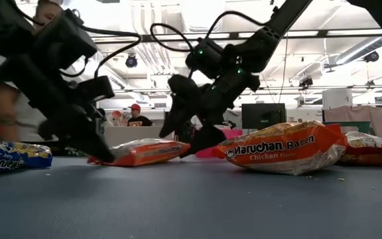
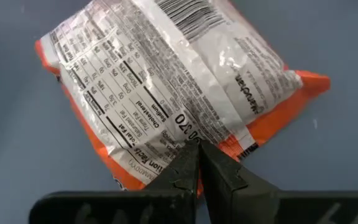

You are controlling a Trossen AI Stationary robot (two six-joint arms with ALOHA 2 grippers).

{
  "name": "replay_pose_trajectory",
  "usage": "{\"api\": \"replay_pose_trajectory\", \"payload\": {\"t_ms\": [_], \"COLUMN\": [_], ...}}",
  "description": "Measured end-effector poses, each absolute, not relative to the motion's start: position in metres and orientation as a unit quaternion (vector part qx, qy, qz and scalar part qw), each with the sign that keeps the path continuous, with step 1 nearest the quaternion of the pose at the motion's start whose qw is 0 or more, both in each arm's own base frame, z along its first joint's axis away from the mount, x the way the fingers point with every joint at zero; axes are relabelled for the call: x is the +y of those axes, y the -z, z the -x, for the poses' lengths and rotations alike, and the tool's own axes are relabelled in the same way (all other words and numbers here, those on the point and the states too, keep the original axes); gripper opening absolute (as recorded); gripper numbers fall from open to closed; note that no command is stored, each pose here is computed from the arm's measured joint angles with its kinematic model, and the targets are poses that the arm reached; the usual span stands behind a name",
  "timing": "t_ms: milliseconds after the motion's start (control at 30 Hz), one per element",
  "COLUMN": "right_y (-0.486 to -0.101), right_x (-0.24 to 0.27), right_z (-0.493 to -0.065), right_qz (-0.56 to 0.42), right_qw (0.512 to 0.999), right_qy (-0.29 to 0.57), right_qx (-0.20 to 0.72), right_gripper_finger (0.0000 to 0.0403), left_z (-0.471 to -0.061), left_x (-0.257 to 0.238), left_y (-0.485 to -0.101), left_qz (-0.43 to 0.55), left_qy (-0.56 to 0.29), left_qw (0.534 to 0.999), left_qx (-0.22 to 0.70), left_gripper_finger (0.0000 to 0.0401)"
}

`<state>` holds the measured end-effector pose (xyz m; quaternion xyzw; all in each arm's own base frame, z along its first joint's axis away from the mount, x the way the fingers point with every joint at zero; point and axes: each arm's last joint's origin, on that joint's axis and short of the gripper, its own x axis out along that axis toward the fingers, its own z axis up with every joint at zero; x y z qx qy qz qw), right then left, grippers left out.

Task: Sort Maruchan noodles
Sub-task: Put the top orange noodle pack into the red bin

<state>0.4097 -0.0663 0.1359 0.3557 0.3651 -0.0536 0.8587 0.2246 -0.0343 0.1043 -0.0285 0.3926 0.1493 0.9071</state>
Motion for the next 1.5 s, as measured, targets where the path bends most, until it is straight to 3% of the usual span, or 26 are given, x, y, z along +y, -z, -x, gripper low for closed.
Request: {"api": "replay_pose_trajectory", "payload": {"t_ms": [267,467,967,1233,1500], "right_y": [-0.121,-0.121,-0.121,-0.145,-0.203], "right_x": [-0.063,-0.063,-0.063,-0.066,-0.077], "right_z": [-0.426,-0.429,-0.428,-0.422,-0.397], "right_qz": [-0.396,-0.401,-0.390,-0.363,-0.309], "right_qw": [0.864,0.866,0.871,0.883,0.900], "right_qy": [-0.035,-0.045,-0.045,-0.058,-0.052], "right_qx": [0.309,0.294,0.296,0.292,0.303], "right_gripper_finger": [0.0330,0.0311,0.0129,0.0140,0.0127], "left_z": [-0.235,-0.235,-0.233,-0.219,-0.209], "left_x": [-0.035,-0.036,-0.037,-0.036,-0.033], "left_y": [-0.087,-0.088,-0.097,-0.119,-0.168], "left_qz": [0.031,0.038,0.039,0.026,-0.053], "left_qy": [-0.163,-0.160,-0.153,-0.146,-0.104], "left_qw": [0.912,0.915,0.919,0.916,0.953], "left_qx": [0.374,0.370,0.362,0.371,0.278], "left_gripper_finger": [0.0000,0.0000,0.0000,0.0000,0.0000]}}
